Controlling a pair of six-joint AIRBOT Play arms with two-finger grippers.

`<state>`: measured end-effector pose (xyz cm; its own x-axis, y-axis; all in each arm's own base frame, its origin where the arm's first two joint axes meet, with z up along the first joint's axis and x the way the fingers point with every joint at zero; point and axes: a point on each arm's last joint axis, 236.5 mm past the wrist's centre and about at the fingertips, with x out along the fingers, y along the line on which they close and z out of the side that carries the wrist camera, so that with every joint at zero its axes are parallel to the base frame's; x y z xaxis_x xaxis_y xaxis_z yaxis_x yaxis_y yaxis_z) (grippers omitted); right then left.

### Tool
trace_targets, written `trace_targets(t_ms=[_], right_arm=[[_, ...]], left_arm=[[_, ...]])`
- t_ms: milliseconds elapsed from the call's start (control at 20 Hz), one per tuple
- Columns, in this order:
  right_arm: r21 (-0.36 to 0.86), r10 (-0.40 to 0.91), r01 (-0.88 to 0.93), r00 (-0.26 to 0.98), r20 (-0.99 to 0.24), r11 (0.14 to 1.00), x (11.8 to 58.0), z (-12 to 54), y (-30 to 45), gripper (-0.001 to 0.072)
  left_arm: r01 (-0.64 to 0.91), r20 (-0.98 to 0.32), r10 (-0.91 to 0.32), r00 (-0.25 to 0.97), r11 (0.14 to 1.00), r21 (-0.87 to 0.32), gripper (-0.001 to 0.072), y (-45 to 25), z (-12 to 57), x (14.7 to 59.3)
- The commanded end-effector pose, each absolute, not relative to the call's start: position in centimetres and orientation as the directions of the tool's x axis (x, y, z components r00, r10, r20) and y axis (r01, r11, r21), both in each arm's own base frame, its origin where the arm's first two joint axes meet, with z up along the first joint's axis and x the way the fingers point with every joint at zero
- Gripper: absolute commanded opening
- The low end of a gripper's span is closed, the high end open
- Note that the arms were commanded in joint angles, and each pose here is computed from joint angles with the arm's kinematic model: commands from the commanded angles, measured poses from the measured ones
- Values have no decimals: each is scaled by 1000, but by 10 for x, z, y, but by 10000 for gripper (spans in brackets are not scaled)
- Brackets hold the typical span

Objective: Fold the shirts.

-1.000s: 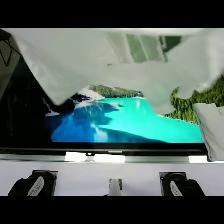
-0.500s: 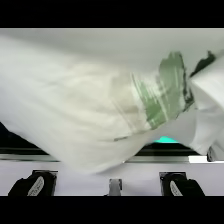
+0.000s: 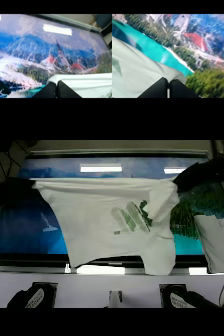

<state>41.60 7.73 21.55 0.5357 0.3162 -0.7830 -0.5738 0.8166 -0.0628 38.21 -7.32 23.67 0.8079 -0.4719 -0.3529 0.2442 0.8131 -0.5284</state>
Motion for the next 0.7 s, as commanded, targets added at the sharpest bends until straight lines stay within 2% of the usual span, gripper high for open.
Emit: trace_targets(t_ms=[0, 50, 150, 350, 400, 450, 500, 550, 650], right_arm=[[321, 559, -533, 375, -740, 783, 473, 131, 135, 29], [422, 630, -511, 351, -693, 749, 485, 119, 153, 29], [530, 694, -474, 296, -657, 704, 496, 90, 175, 29], [572, 698, -438, 213, -683, 693, 495, 45, 195, 31], [569, 695, -434, 223, -683, 698, 498, 44, 193, 126], [563, 690, -429, 242, -682, 707, 502, 46, 185, 357], [554, 689, -443, 241, -684, 705, 501, 50, 173, 572], [528, 679, -478, 225, -698, 702, 494, 54, 152, 641], [491, 611, -453, 163, -775, 744, 470, 51, 94, 627]], left_arm=[[53, -490, -413, 768, 802, -594, 33, -52, 132, 409], [24, -522, -419, 743, 796, -605, 33, -51, 113, 415], [-31, -572, -436, 695, 776, -630, 32, -51, 78, 423], [-89, -607, -502, 616, 721, -687, 33, -67, 39, 428], [-90, -616, -516, 595, 719, -689, 72, -72, 33, 425], [-90, -622, -531, 576, 715, -694, 317, -75, 30, 422], [-89, -631, -548, 549, 713, -696, 692, -76, 27, 415], [-73, -663, -566, 489, 731, -678, 720, -74, 21, 400], [-81, -768, -553, 323, 792, -605, 720, -53, -1, 357]])
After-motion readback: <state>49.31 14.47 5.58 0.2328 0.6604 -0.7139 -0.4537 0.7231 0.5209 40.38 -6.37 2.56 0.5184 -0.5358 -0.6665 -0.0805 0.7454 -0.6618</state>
